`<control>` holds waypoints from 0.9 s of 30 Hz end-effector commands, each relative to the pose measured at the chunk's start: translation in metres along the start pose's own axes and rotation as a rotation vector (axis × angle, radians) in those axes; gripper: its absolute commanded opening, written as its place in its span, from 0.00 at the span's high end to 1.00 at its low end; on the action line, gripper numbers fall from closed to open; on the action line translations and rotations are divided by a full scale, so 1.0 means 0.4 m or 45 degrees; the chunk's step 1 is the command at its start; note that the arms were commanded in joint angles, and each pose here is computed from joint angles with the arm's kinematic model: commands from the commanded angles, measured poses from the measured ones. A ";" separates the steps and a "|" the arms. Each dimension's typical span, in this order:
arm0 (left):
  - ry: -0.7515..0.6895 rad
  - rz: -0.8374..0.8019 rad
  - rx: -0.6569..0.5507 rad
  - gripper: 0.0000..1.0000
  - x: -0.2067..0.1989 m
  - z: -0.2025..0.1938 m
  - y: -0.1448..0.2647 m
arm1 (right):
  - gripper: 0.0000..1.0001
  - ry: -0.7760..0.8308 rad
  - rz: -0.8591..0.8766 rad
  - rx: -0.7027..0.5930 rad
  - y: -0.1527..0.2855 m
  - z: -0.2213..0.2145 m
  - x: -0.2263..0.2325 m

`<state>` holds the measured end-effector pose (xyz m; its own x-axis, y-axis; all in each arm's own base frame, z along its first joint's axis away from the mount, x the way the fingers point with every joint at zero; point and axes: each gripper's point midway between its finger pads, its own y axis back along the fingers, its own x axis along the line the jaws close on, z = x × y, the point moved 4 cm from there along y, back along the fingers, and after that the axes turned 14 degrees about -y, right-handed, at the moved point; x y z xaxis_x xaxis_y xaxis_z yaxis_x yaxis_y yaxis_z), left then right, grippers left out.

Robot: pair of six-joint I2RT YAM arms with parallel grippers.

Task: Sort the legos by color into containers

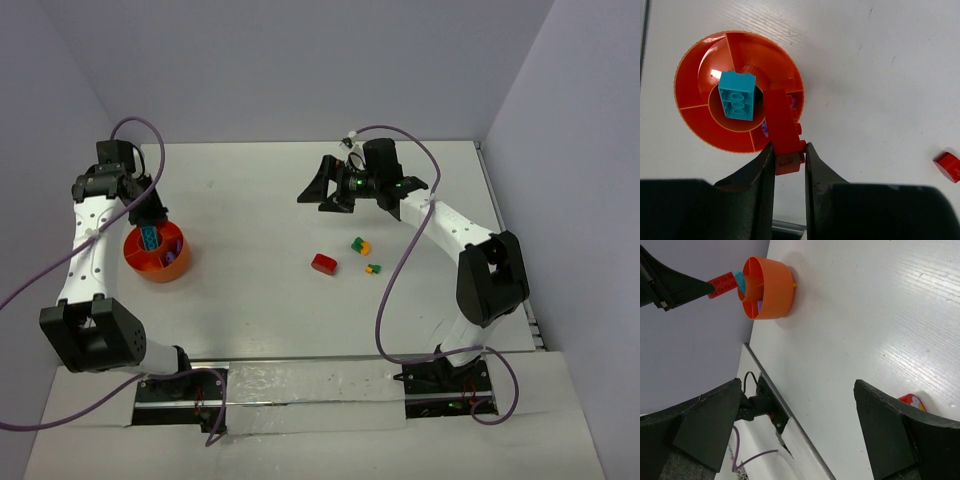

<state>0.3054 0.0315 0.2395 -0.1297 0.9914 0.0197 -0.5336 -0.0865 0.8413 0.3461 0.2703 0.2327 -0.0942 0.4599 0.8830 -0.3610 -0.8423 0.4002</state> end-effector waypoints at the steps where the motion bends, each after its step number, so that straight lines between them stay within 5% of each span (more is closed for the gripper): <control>1: 0.047 0.001 -0.117 1.00 0.001 0.067 0.007 | 0.00 0.092 0.063 -0.038 0.027 0.015 0.057; 27: 0.124 0.080 -0.003 0.89 0.012 0.068 -0.124 | 0.00 0.071 0.059 0.002 0.015 0.015 0.039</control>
<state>0.3407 0.0378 0.2064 -0.2079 0.9781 0.0123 -0.4997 -0.1171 0.8582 0.3444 0.2702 0.2324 -0.1055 0.4587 0.8823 -0.3491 -0.8479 0.3991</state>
